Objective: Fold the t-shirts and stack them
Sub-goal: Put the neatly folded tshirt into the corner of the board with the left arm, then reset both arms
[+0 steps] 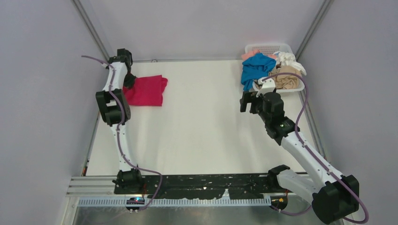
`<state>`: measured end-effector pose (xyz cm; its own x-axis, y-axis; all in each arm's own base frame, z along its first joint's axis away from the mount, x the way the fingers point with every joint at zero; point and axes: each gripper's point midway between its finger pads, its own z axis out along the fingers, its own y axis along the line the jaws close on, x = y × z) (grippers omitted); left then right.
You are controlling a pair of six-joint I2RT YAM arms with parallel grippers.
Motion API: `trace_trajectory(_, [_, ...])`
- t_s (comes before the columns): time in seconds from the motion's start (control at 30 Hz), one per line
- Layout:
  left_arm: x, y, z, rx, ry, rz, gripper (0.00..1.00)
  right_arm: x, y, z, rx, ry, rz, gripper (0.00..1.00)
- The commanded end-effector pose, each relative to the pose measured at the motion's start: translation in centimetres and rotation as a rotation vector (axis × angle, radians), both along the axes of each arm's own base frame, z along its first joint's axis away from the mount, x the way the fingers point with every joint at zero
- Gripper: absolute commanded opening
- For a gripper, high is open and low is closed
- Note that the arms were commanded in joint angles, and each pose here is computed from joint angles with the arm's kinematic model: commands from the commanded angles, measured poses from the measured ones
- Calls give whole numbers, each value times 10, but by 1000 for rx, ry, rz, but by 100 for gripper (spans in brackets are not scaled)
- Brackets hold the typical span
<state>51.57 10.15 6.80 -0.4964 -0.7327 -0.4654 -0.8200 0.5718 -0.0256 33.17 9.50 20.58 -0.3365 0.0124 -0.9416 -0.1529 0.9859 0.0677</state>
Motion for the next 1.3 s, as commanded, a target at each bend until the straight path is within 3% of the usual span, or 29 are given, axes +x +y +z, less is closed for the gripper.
trace_trajectory(0.0, [13, 6, 36, 22, -113, 59, 0, 6, 0, 11, 1, -49, -6, 95])
trace_trajectory(0.07, [9, 6, 40, 23, -106, 71, 0, 6, 0, 10, 3, -48, -2, 95])
trace_trajectory(0.2, [7, 5, 63, 32, -140, 57, 42, 6, 4, 8, 8, -39, 13, 95])
trace_trajectory(0.53, [-8, -21, 154, 76, -344, -13, 99, 2, 16, 12, 43, -30, 76, 95])
trace_trajectory(0.77, [16, -75, 139, -123, -400, -234, 100, 3, 16, 10, 48, -24, 69, 95])
trace_trajectory(0.87, [7, -105, 156, -104, -404, -384, 100, 4, 13, 11, 67, -26, 34, 95])
trace_trajectory(1.0, [-37, -169, 184, -62, -492, -600, 100, 3, -1, 10, 128, -46, -72, 95])
trace_trajectory(1.17, [-123, -226, 166, -90, -653, -760, 100, -4, -6, 11, 195, -84, -111, 95])
trace_trajectory(1.27, [-166, -237, 138, -122, -625, -801, 100, -13, -8, -4, 178, -29, -112, 95])
